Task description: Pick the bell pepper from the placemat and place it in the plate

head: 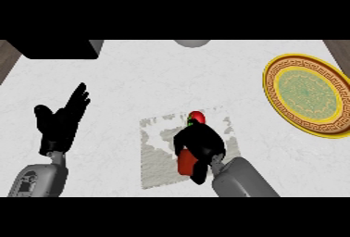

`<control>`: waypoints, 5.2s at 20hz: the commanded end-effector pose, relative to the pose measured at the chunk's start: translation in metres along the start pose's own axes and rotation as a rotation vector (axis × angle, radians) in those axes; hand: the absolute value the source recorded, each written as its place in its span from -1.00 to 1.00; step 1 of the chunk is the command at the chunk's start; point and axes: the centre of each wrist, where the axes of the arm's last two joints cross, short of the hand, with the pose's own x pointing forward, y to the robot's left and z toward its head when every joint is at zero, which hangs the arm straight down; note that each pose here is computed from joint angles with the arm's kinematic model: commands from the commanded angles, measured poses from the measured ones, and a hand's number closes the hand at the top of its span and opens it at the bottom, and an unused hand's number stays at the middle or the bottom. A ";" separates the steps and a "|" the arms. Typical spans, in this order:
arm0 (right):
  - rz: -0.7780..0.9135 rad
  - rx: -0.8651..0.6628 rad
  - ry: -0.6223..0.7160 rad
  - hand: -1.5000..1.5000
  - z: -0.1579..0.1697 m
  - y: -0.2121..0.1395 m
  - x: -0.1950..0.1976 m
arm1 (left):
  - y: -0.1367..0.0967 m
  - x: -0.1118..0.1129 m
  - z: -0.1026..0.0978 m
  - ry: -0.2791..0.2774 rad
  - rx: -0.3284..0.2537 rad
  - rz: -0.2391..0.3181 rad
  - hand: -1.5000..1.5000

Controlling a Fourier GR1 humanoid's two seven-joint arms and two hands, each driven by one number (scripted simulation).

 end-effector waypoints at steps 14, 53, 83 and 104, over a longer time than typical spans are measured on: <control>0.156 -0.215 -0.310 1.00 0.136 -0.043 -0.091 | 0.011 0.000 0.004 0.012 0.017 0.011 0.00; -0.287 -0.619 0.217 -1.00 0.167 -0.136 -0.325 | 0.003 0.007 -0.004 -0.024 -0.031 -0.011 0.00; -0.894 -0.672 -0.343 -1.00 0.240 -0.173 -0.358 | 0.006 0.006 -0.003 -0.004 -0.013 0.003 0.00; -0.808 -0.730 -0.210 -1.00 0.288 -0.163 -0.371 | -0.010 0.007 -0.004 -0.040 -0.047 0.005 0.00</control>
